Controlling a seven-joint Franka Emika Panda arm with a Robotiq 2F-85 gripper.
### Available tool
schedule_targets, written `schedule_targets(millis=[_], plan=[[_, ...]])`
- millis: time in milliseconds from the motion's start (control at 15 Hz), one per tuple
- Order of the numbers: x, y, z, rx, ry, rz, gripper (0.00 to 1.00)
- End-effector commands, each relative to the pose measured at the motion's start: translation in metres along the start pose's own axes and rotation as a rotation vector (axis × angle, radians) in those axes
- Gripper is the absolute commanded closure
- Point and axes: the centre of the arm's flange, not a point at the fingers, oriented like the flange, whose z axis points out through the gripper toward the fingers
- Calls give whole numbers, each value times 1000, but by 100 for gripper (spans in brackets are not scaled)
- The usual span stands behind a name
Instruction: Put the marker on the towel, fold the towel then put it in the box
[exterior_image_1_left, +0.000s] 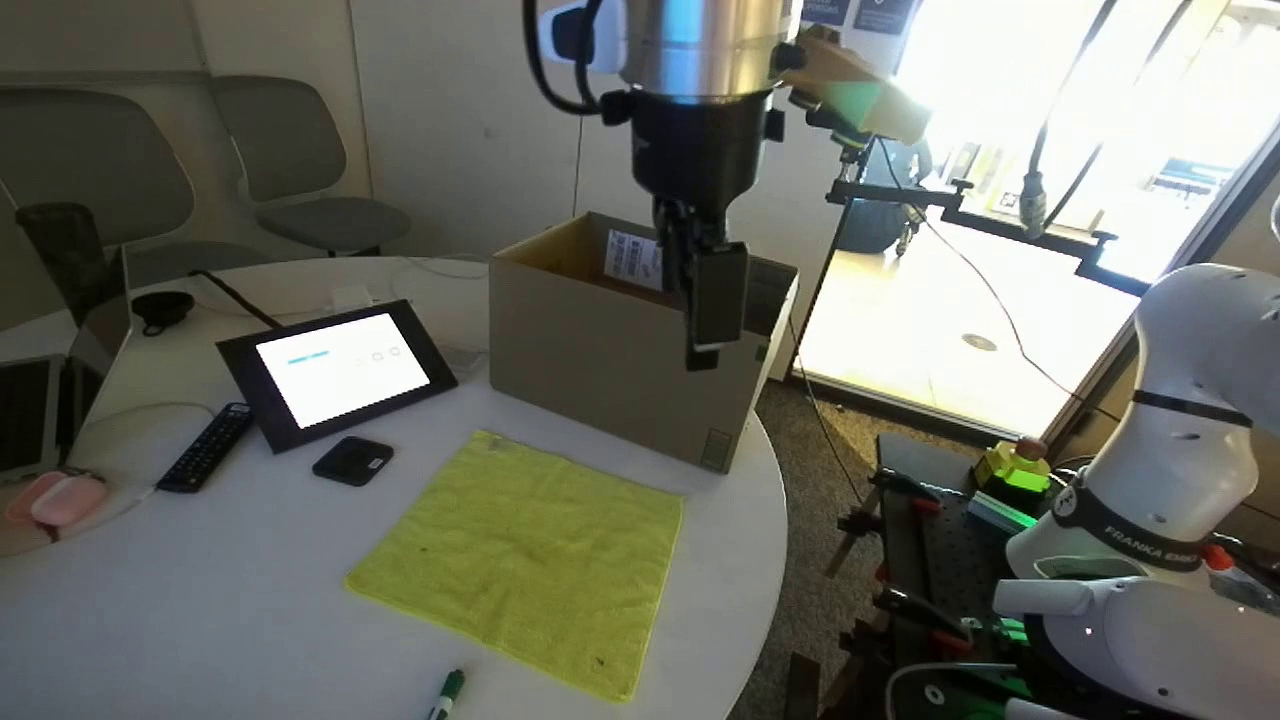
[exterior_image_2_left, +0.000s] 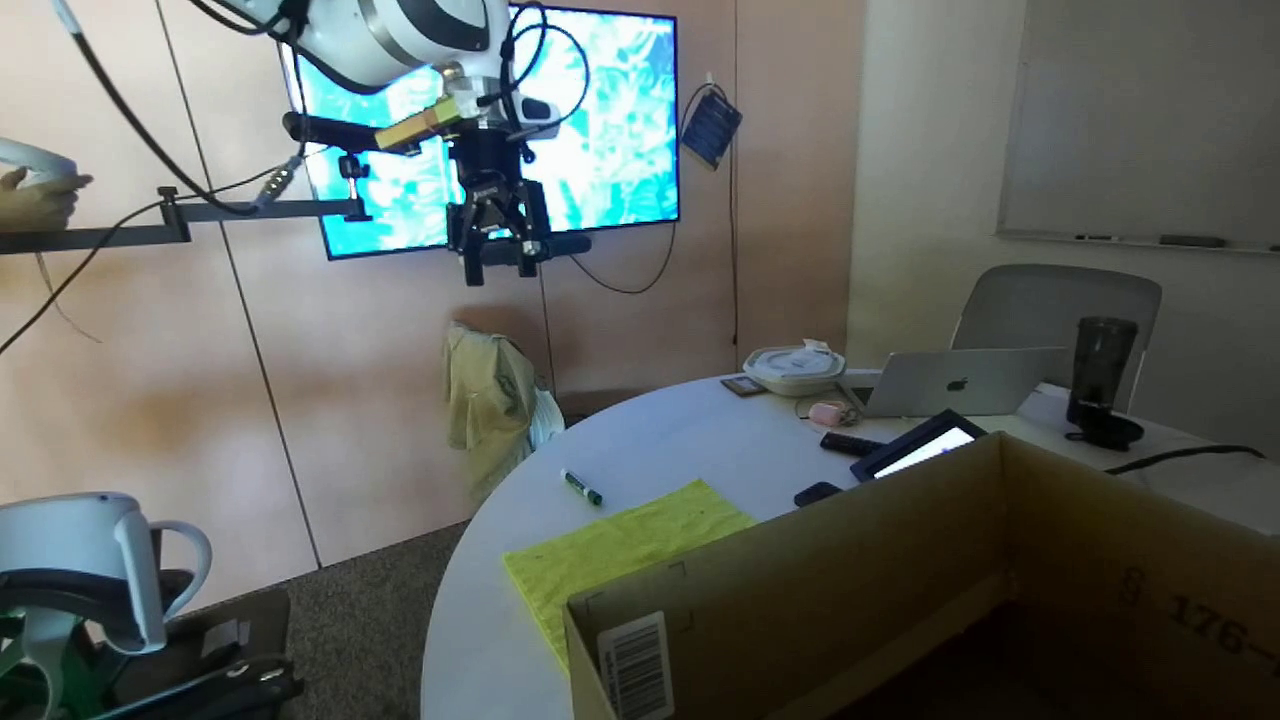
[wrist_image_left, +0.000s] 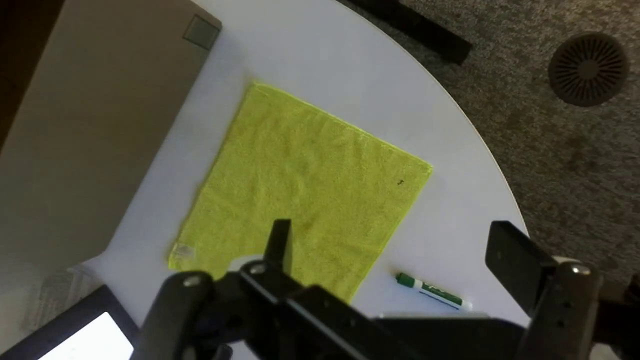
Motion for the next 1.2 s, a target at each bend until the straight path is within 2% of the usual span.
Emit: schedule_targets(millis=[0, 467, 733, 1133], plan=[[70, -17, 0, 0, 4, -58, 0], [142, -67, 88, -11, -32, -204, 0], [168, -87, 140, 6, 18, -344, 0], [195, -104, 193, 25, 105, -548, 0]])
